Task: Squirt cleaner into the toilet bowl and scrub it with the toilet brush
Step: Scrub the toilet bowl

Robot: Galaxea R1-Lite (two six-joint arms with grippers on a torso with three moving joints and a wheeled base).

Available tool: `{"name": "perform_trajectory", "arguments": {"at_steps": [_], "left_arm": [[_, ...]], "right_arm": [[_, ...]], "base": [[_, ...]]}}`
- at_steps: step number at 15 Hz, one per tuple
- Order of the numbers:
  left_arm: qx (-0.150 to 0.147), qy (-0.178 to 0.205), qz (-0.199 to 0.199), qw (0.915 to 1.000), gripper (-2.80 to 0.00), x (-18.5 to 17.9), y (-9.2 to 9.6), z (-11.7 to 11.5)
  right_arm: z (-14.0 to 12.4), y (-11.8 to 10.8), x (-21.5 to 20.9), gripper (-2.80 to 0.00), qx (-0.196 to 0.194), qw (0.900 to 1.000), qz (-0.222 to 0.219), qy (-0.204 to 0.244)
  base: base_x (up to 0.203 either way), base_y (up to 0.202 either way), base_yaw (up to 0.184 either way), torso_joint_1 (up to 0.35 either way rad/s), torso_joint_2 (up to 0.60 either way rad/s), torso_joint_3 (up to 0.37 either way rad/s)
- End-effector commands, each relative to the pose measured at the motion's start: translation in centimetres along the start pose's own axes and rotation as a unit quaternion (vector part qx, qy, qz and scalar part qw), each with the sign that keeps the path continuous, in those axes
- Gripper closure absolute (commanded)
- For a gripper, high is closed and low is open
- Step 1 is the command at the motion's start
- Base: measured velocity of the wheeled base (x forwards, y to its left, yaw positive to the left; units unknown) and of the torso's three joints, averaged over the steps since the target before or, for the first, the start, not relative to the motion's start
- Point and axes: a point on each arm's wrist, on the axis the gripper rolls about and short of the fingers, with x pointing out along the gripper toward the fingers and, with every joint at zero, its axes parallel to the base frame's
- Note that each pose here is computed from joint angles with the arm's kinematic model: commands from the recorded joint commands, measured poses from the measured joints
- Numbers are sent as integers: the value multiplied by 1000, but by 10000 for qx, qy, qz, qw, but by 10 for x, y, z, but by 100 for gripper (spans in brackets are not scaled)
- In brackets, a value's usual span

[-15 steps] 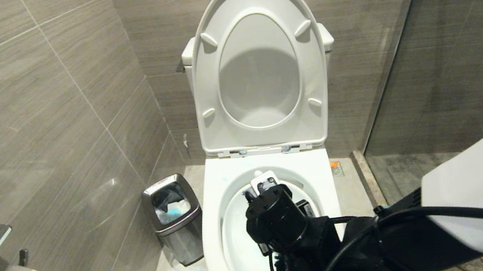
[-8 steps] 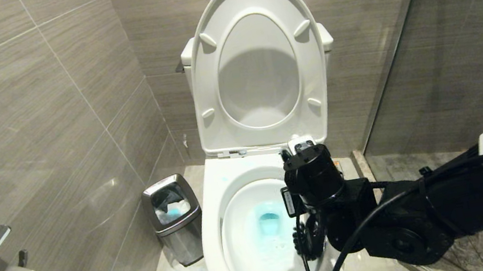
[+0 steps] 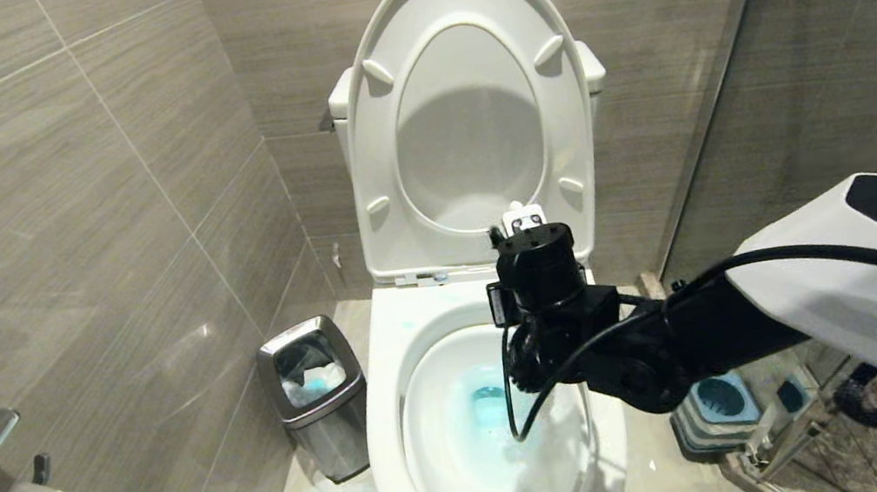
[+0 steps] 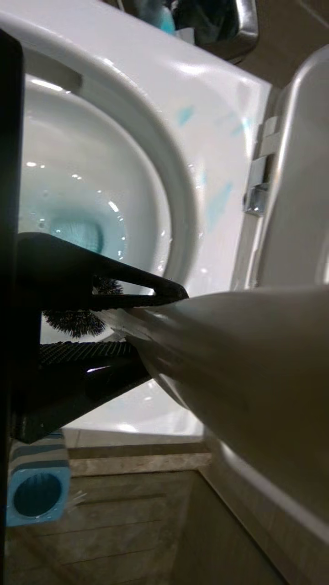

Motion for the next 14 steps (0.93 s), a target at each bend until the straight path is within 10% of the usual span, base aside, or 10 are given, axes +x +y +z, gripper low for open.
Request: {"name": "perform_trajectory", "arguments": {"at_steps": [1,14], "left_arm": [[-2,9,0,10000,0,0,0,0],[3,9,0,10000,0,0,0,0]], "right_arm": [[-9,12,25,0,-4,10000,-71,-68],[-3,75,51,0,-61,9989,432,-154]], "base": [[0,0,0,0,0,0],[0,0,0,0,0,0]]}}
